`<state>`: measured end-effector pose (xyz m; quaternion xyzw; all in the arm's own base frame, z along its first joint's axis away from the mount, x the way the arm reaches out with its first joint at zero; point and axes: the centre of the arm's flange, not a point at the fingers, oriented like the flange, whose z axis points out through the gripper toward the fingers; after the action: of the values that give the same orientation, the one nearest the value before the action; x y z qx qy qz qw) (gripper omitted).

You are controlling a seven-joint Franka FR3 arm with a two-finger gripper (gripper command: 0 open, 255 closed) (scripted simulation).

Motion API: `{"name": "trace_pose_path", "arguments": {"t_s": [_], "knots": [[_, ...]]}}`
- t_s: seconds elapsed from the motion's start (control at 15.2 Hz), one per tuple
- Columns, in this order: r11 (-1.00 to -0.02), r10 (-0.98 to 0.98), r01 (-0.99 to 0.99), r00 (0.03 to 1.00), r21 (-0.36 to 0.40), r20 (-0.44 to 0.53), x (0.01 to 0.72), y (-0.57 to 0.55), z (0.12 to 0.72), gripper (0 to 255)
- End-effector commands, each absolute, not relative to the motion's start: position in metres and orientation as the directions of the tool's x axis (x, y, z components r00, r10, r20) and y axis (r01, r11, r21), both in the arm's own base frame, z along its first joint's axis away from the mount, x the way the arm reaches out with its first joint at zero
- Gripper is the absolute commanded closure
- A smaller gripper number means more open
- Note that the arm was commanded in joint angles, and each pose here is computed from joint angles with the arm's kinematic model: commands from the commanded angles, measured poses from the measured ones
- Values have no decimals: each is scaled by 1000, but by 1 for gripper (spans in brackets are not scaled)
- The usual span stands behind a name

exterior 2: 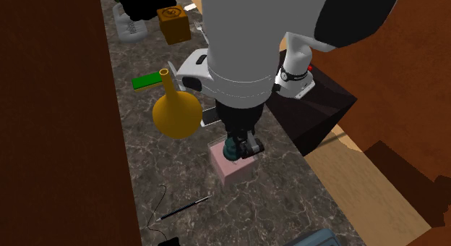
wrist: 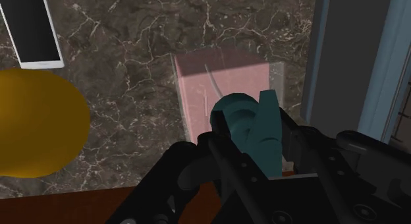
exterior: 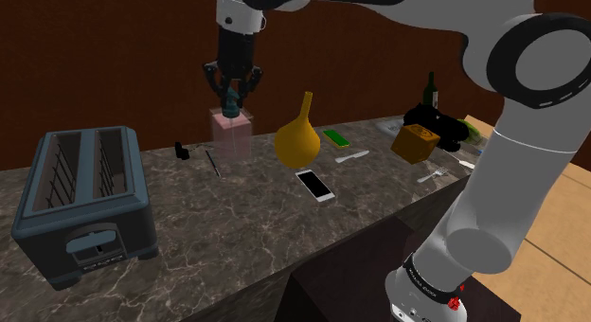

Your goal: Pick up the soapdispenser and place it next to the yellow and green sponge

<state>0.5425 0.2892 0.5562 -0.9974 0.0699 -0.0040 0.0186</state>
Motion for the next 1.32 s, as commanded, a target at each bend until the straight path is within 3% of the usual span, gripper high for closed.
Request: {"name": "trace_pose_path", "arguments": {"t_s": [0.0,1.25], "knots": [[-990,-140,-139,990,-37,5,543,289,568,255],[-990,-140,-139,990,-37,5,547,263,654,255]]}}
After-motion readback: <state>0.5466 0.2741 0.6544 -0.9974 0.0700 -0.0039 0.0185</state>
